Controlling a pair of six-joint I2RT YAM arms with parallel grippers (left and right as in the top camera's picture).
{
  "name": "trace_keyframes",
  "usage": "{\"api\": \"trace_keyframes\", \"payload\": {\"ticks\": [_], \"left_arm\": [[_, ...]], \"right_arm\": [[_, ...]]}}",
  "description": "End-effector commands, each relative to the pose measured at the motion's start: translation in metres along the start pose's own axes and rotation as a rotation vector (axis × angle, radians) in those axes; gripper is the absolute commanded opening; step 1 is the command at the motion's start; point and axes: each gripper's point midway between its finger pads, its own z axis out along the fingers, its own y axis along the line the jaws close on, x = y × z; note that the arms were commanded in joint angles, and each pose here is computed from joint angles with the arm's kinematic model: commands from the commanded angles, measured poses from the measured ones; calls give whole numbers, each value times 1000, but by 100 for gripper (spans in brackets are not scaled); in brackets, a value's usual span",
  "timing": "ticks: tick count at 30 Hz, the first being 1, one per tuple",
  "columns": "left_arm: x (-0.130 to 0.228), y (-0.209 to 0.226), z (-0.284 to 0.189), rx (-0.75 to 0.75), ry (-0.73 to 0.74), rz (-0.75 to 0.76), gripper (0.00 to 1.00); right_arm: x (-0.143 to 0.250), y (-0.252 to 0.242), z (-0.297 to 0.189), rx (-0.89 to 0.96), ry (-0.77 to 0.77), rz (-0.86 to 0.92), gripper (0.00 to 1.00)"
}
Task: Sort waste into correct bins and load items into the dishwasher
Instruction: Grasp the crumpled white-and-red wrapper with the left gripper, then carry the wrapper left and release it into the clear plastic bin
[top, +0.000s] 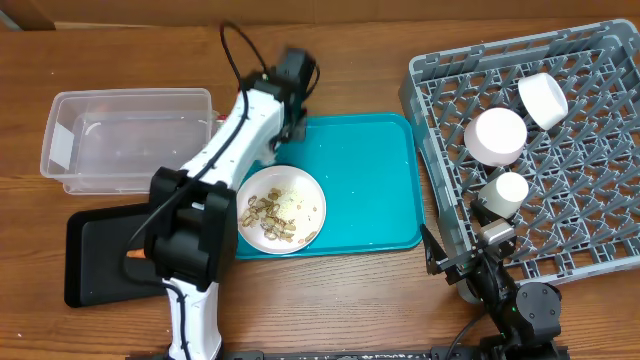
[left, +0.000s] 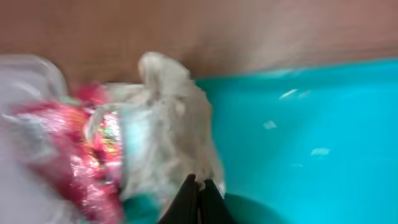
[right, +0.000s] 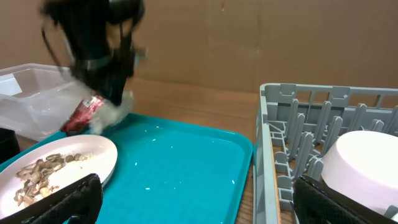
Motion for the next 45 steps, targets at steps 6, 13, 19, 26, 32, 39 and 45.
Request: {"api": "trace_keyframes", "payload": {"ticks": [6,13,19,26,32,39,45], "left_arm": [[-32,57,-128,-60,-203,-194,4],[2,150,-116,-230,-61,-416,4],[4,165,-109,-169,-32,-482,22],[-7,117,-112,-107,-66,-363,65],[-9,61,-69,-172,-36,-173,65],[12,64,10,-327,96,-221,64],[22,67,41,-351,154,-224,52]], "right_arm": [[-2,-1,-1,4,-13,1,100],[-2,-1,-1,4,-13,1,100],[-2,-1,-1,4,-13,1,100],[-2,-1,-1,4,-13,1,100],[-2,-1,-1,4,-13,1,100],[-2,-1,-1,4,-13,1,100],[-2,-1,-1,4,-13,1,100]]}}
